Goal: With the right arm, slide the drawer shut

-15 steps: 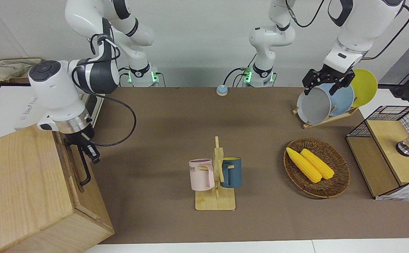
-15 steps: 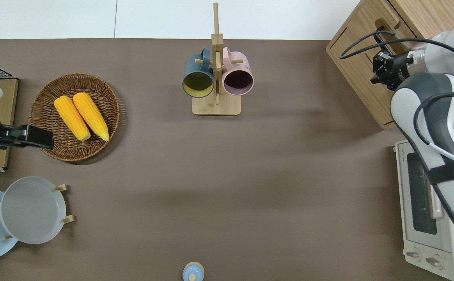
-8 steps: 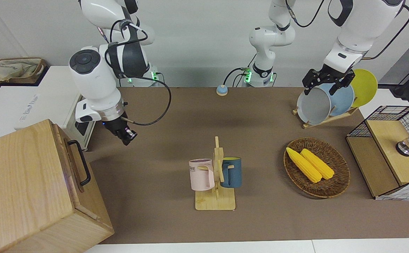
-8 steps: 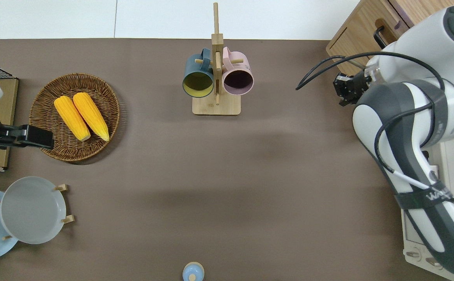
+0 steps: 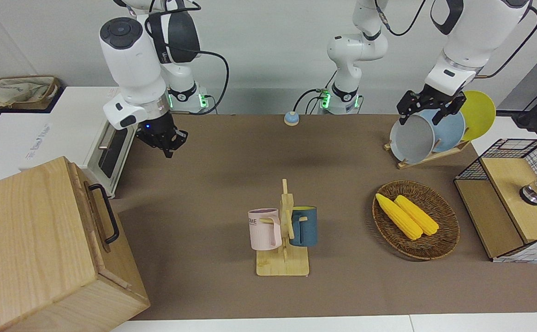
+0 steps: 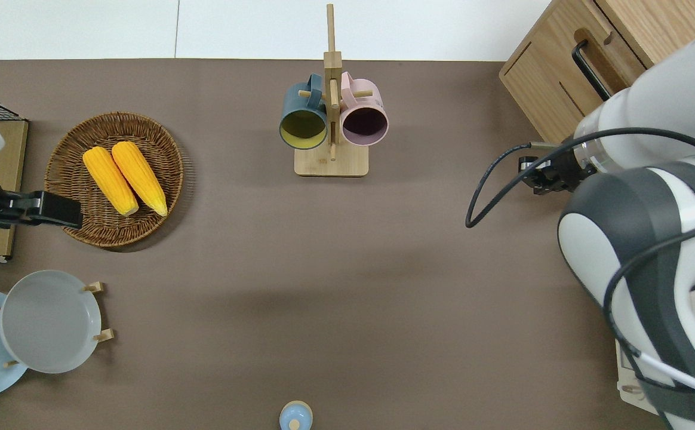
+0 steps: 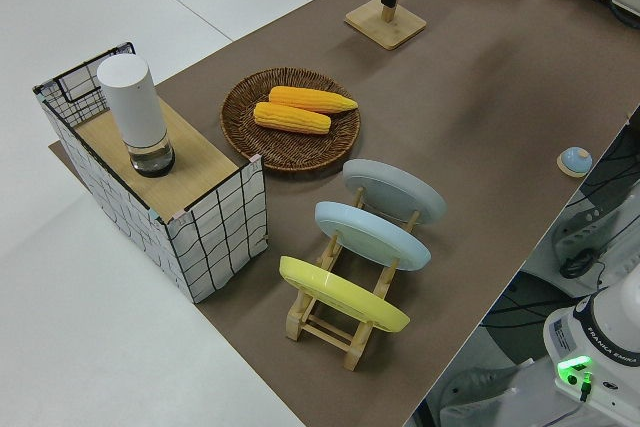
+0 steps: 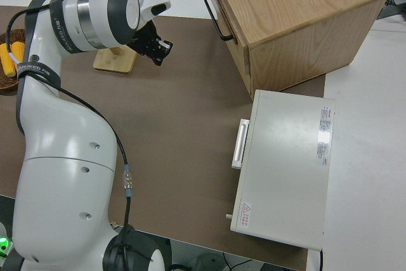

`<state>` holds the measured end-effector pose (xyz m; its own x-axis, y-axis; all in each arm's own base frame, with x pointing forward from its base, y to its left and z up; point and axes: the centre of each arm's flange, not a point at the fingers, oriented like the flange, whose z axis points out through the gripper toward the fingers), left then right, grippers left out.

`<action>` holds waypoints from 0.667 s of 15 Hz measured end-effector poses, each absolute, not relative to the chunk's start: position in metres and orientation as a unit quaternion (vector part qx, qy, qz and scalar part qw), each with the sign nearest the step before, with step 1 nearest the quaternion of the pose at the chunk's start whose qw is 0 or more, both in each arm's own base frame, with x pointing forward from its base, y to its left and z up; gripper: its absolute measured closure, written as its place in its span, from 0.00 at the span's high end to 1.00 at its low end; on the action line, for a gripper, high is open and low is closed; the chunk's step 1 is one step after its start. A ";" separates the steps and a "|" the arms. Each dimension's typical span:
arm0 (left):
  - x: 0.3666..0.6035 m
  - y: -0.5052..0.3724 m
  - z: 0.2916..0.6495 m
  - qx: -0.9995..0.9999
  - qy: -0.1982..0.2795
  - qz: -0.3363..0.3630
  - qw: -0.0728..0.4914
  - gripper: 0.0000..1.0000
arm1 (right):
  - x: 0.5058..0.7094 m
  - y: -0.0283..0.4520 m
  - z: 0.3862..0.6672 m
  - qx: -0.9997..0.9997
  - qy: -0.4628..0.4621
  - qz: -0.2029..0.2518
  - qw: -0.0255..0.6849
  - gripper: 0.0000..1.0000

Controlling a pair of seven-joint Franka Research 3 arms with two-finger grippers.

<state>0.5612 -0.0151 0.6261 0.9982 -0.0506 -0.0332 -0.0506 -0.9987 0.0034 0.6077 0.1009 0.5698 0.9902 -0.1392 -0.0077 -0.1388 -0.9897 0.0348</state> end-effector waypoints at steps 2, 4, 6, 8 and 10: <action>0.561 -0.015 0.626 1.000 -0.025 -0.017 0.001 1.00 | 0.595 0.103 0.587 0.999 -0.043 0.002 0.018 0.01; 0.561 -0.015 0.626 1.000 -0.025 -0.017 0.001 1.00 | 0.586 0.103 0.600 1.000 -0.026 0.005 0.012 0.01; 0.561 -0.015 0.626 1.000 -0.025 -0.017 0.001 1.00 | 0.582 0.100 0.608 1.000 -0.021 0.009 0.010 0.02; 0.561 -0.015 0.626 1.000 -0.025 -0.017 0.001 1.00 | 0.582 0.097 0.609 1.000 -0.022 0.010 0.010 0.04; 0.561 -0.015 0.626 1.000 -0.025 -0.017 0.001 1.00 | 0.583 0.095 0.608 1.000 -0.024 0.009 0.010 0.19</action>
<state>0.5612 -0.0151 0.6261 0.9982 -0.0507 -0.0332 -0.0506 -0.9987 0.0034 0.5829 0.0945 0.6082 0.9987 -0.0478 0.0187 -0.0481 -0.9987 0.0195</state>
